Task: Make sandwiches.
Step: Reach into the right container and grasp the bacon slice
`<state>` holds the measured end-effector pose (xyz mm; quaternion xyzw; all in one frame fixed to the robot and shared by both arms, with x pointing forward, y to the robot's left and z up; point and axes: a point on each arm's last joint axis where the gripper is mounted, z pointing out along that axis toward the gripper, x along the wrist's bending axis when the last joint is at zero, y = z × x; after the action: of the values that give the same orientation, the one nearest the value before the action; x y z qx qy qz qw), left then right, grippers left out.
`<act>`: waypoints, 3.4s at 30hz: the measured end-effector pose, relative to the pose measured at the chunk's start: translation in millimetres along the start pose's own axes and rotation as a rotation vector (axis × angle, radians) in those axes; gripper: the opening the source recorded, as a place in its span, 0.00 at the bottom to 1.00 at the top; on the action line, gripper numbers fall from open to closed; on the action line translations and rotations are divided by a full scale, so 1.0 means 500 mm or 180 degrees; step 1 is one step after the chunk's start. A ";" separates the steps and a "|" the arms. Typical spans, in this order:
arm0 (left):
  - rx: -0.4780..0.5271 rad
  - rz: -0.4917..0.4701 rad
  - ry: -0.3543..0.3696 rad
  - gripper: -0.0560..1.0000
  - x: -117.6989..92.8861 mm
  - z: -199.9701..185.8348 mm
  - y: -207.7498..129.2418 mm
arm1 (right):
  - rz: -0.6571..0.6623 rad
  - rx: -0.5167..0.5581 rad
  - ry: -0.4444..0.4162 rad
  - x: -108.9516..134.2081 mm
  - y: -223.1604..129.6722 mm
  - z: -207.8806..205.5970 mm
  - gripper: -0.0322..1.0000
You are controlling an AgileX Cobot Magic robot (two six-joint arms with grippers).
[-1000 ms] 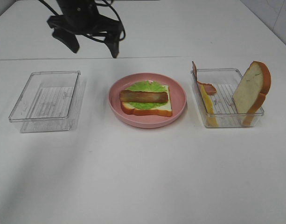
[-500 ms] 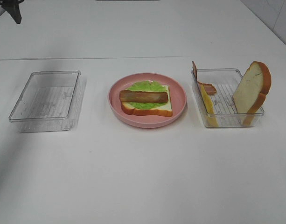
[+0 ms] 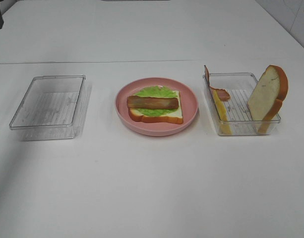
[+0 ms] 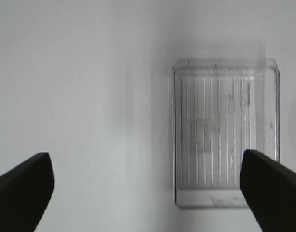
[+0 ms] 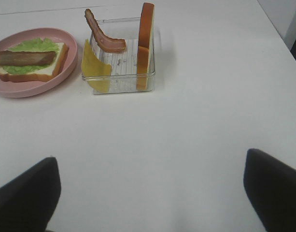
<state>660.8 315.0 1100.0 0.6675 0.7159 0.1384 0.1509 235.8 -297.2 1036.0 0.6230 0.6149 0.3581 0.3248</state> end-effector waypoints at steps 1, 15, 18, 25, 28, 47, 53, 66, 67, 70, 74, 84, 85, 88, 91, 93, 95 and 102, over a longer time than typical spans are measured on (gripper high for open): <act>0.0025 0.0019 0.0001 0.99 0.000 -0.009 -0.013 | 0.0000 0.0000 0.0000 0.000 0.000 0.000 0.96; -0.0162 0.0138 0.0003 0.99 0.008 -0.227 -0.303 | 0.0000 0.0000 0.0000 0.000 0.000 0.000 0.96; -0.0286 0.0232 0.0006 0.99 0.010 -0.258 -0.373 | 0.0000 0.0000 0.0000 0.000 0.000 0.000 0.96; -0.0633 0.0323 0.0014 0.99 0.015 -0.302 -0.528 | 0.0000 0.0000 0.0000 0.000 0.000 0.000 0.96; -0.0805 0.0329 0.0016 0.99 0.017 -0.308 -0.592 | 0.0000 0.0000 0.0000 0.000 0.000 0.000 0.96; -0.2043 0.0311 -0.0213 0.99 0.014 -0.264 -0.823 | 0.0000 0.0000 0.0000 0.000 0.000 0.000 0.96; -0.2136 0.0312 -0.0214 0.99 0.014 -0.261 -0.828 | 0.0000 0.0000 0.0000 0.000 0.000 0.000 0.96; -0.2180 0.0310 -0.0210 0.99 0.015 -0.262 -0.826 | 0.0000 0.0000 0.0000 0.000 0.000 0.000 0.96; -0.2180 0.0310 -0.0210 0.99 0.015 -0.262 -0.826 | 0.0000 0.0000 0.0000 0.000 0.000 0.000 0.96; -0.2180 0.0310 -0.0210 0.99 0.015 -0.262 -0.826 | 0.0000 0.0000 0.0000 0.000 0.000 0.000 0.96; -0.2180 0.0310 -0.0210 0.99 0.015 -0.262 -0.826 | 0.0000 0.0000 0.0000 0.000 0.000 0.000 0.96; -0.2180 0.0310 -0.0210 0.99 0.015 -0.262 -0.826 | 0.0035 0.0013 -0.0001 0.000 0.001 0.001 0.96; -0.2180 0.0310 -0.0210 0.99 0.015 -0.262 -0.826 | 0.0075 0.0105 -0.0006 0.000 0.005 0.007 0.96; -0.2180 0.0310 -0.0210 0.99 0.015 -0.262 -0.826 | 0.0223 0.0457 -0.0036 0.001 0.036 0.030 0.96; -0.2180 0.0310 -0.0210 0.99 0.015 -0.262 -0.826 | 0.0266 0.0542 -0.0046 0.001 0.046 0.036 0.96; -0.2180 0.0310 -0.0210 0.99 0.015 -0.262 -0.826 | 0.0311 0.0808 -0.0075 0.003 0.084 0.060 0.96; -0.2180 0.0310 -0.0210 0.99 0.015 -0.262 -0.826 | 0.0343 0.0939 -0.0086 0.004 0.116 0.080 0.96; -0.2183 0.0310 -0.0210 0.99 0.015 -0.262 -0.826 | 0.0355 0.1303 -0.0125 0.009 0.258 0.178 0.96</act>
<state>230.4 293.6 1054.9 0.6154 0.5897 0.3563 0.3828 379.9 -293.8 1097.8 0.7159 0.6329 0.2309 0.1831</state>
